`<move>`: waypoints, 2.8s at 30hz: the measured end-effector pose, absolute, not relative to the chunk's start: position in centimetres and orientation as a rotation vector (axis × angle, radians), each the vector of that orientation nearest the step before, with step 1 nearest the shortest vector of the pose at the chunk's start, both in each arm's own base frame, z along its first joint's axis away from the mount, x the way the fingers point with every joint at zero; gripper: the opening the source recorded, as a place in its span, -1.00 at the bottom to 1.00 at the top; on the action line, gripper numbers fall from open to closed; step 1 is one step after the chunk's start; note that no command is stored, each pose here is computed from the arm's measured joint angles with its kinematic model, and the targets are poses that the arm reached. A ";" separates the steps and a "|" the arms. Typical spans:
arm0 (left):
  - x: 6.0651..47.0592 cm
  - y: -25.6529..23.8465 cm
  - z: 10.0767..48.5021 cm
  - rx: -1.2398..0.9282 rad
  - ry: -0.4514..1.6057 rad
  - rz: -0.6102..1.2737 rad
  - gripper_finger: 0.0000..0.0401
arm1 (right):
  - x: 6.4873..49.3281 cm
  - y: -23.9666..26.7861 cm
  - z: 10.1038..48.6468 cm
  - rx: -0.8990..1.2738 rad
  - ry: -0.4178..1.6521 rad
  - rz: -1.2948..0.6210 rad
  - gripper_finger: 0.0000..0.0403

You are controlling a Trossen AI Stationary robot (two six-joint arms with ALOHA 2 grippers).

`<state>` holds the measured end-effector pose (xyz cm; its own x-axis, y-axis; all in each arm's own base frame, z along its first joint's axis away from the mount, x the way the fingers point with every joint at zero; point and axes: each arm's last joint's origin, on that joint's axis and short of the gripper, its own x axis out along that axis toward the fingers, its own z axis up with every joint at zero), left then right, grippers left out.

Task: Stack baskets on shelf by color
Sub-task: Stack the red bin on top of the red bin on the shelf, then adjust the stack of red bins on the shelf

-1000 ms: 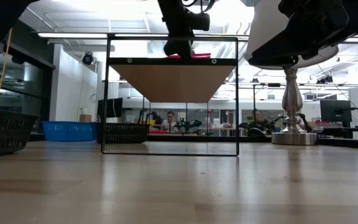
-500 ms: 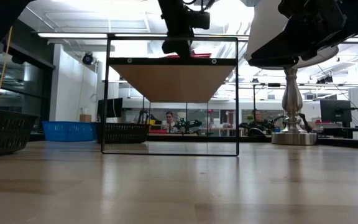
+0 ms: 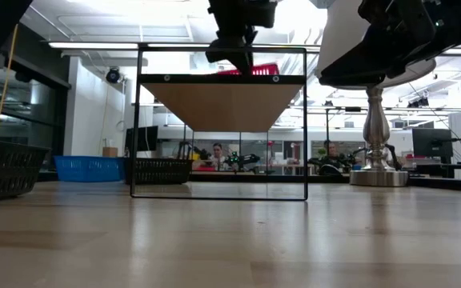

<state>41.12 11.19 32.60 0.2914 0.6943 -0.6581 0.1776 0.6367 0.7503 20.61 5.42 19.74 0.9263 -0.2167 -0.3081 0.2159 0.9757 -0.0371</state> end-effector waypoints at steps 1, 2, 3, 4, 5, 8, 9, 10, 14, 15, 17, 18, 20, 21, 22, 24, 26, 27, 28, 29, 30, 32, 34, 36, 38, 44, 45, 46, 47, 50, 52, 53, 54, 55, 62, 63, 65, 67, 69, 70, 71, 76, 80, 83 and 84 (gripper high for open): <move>41.1 11.0 32.8 0.857 1.252 0.408 -0.45 | 20.6 5.4 19.7 -0.002 0.316 -0.224 -0.26; 41.0 11.0 33.0 0.857 1.247 0.410 -0.42 | 20.6 5.4 19.7 -0.001 0.316 -0.224 -0.26; 40.9 10.9 33.2 0.856 1.240 0.414 -0.38 | 20.6 5.4 19.7 -0.001 0.316 -0.224 -0.26; 40.8 10.7 33.4 0.853 1.231 0.419 -0.35 | 20.6 5.4 19.7 -0.003 0.316 -0.224 -0.26; 40.7 10.7 33.7 0.847 1.220 0.427 -0.31 | 20.6 5.4 19.7 -0.003 0.316 -0.224 -0.26; 40.1 10.3 34.9 0.818 1.178 0.466 -0.25 | 20.6 5.4 19.8 -0.006 0.312 -0.241 -0.26; 39.8 10.2 35.3 0.798 1.164 0.481 -0.25 | 20.6 5.3 19.8 -0.008 0.309 -0.256 -0.26; 39.5 10.1 35.7 0.768 1.147 0.487 -0.24 | 20.6 5.3 19.8 -0.012 0.305 -0.281 -0.26; 37.8 9.3 37.9 0.581 1.025 0.453 -0.35 | 20.5 5.0 19.9 -0.025 0.291 -0.361 -0.26; 37.2 9.0 38.6 0.532 1.000 0.435 -0.41 | 20.5 5.0 19.9 -0.028 0.289 -0.375 -0.26; 36.1 8.5 39.8 0.445 0.947 0.401 -0.57 | 20.5 4.9 19.9 -0.031 0.287 -0.392 -0.26; 35.5 8.1 40.4 0.400 0.919 0.366 -0.68 | 20.5 4.8 19.9 -0.030 0.286 -0.398 -0.26; 34.2 7.3 41.3 0.317 0.871 0.264 -0.90 | 20.6 4.7 20.0 -0.024 0.278 -0.406 -0.26; 33.6 6.8 41.6 0.286 0.841 0.219 -0.95 | 20.7 4.6 20.1 -0.019 0.269 -0.412 -0.26; 32.9 6.3 41.8 0.266 0.810 0.187 -0.95 | 20.7 4.4 20.1 -0.012 0.260 -0.417 -0.26; 31.5 5.0 41.4 0.263 0.765 0.146 -0.97 | 20.9 4.1 20.4 0.003 0.235 -0.418 -0.26; 30.2 3.6 40.4 0.279 0.689 0.114 -0.99 | 21.1 3.8 20.7 -0.005 0.211 -0.399 -0.26; 29.4 3.1 39.7 0.287 0.651 0.099 -0.99 | 21.2 3.7 21.0 -0.004 0.190 -0.388 -0.26; 28.4 2.5 38.8 0.296 0.616 0.082 -0.99 | 21.3 3.5 21.2 -0.003 0.172 -0.372 -0.26; 27.5 2.0 37.9 0.301 0.566 0.074 -0.99 | 21.4 3.3 21.4 -0.003 0.158 -0.354 -0.26; 26.5 1.5 37.1 0.302 0.518 0.068 -1.00 | 21.5 3.0 21.5 -0.001 0.143 -0.343 -0.26; 24.3 1.0 34.8 0.291 0.437 0.071 -1.00 | 21.7 2.5 21.8 0.008 0.114 -0.328 -0.26; 22.4 0.5 32.2 0.259 0.347 0.079 -1.00 | 21.9 1.8 21.8 0.014 0.114 -0.322 -0.28; 20.8 0.2 29.7 0.218 0.236 0.085 -1.00 | 22.2 1.1 21.6 0.017 0.121 -0.331 -0.34; 19.2 0.0 27.3 0.162 0.111 0.097 -1.00 | 22.7 0.3 21.1 0.021 0.125 -0.334 -0.45; 15.9 -0.3 22.4 0.014 -0.225 0.165 -1.00 | 24.9 -2.1 20.1 0.028 0.166 -0.309 -0.95; 15.5 -0.3 22.0 0.006 -0.257 0.172 -1.00 | 25.4 -2.5 20.3 0.030 0.169 -0.311 -0.94; 15.2 -0.3 21.6 -0.003 -0.274 0.175 -1.00 | 25.9 -2.9 20.5 0.031 0.178 -0.315 -0.92; 14.9 -0.2 21.3 -0.009 -0.285 0.175 -1.00 | 26.3 -3.2 20.7 0.030 0.191 -0.325 -0.92; 14.8 -0.3 20.7 -0.016 -0.265 0.164 -1.00 | 27.4 -4.1 21.7 0.003 0.265 -0.371 -0.98; 14.8 -0.3 20.7 -0.017 -0.263 0.146 -1.00 | 27.8 -4.5 22.4 -0.006 0.346 -0.421 -0.98; 14.8 -0.3 20.7 -0.020 -0.268 0.144 -1.00 | 27.9 -4.6 22.7 -0.013 0.389 -0.434 -0.98; 14.8 -0.3 20.8 -0.028 -0.271 0.137 -1.00 | 28.0 -4.6 22.9 -0.020 0.439 -0.442 -0.98; 14.8 -0.4 20.8 -0.035 -0.271 0.124 -1.00 | 28.0 -4.4 23.1 -0.028 0.491 -0.444 -0.99; 14.8 -0.5 20.8 -0.040 -0.275 0.074 -1.00 | 28.0 -4.4 25.6 -0.113 0.614 -0.675 -1.00; 14.8 -0.5 20.8 -0.040 -0.277 0.077 -1.00 | 28.1 -4.6 26.0 -0.112 0.594 -0.687 -1.00; 14.8 -0.5 20.9 -0.041 -0.284 0.079 -1.00 | 28.3 -5.0 26.4 -0.111 0.566 -0.696 -1.00; 14.8 -0.5 20.9 -0.044 -0.289 0.079 -1.00 | 28.2 -5.5 26.4 -0.108 0.574 -0.708 -1.00; 14.8 -0.5 20.9 -0.045 -0.292 0.078 -1.00 | 28.0 -6.1 26.2 -0.094 0.583 -0.741 -1.00; 14.8 -0.5 21.0 -0.046 -0.294 0.078 -1.00 | 28.0 -6.4 26.1 -0.090 0.587 -0.754 -1.00; 14.7 -0.5 21.0 -0.046 -0.295 0.079 -1.00 | 28.1 -6.7 26.0 -0.086 0.587 -0.761 -1.00; 14.7 -0.4 21.0 -0.050 -0.297 0.104 -1.00 | 29.2 -8.4 24.9 -0.101 0.573 -0.751 -1.00; 14.7 -0.3 21.0 -0.055 -0.297 0.137 -1.00 | 30.2 -9.7 24.2 -0.138 0.541 -0.767 -1.00; 14.7 -0.3 21.0 -0.057 -0.295 0.135 -1.00 | 30.6 -10.3 24.2 -0.141 0.505 -0.762 -1.00; 14.7 -0.3 21.0 -0.064 -0.296 0.132 -1.00 | 30.6 -10.4 24.4 -0.142 0.489 -0.764 -1.00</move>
<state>14.74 -0.34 20.98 0.9479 0.1390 0.2866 -0.1203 0.9893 -0.0820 30.60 -10.45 24.35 0.6168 -0.6932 -0.3729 0.6285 0.7189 -0.2969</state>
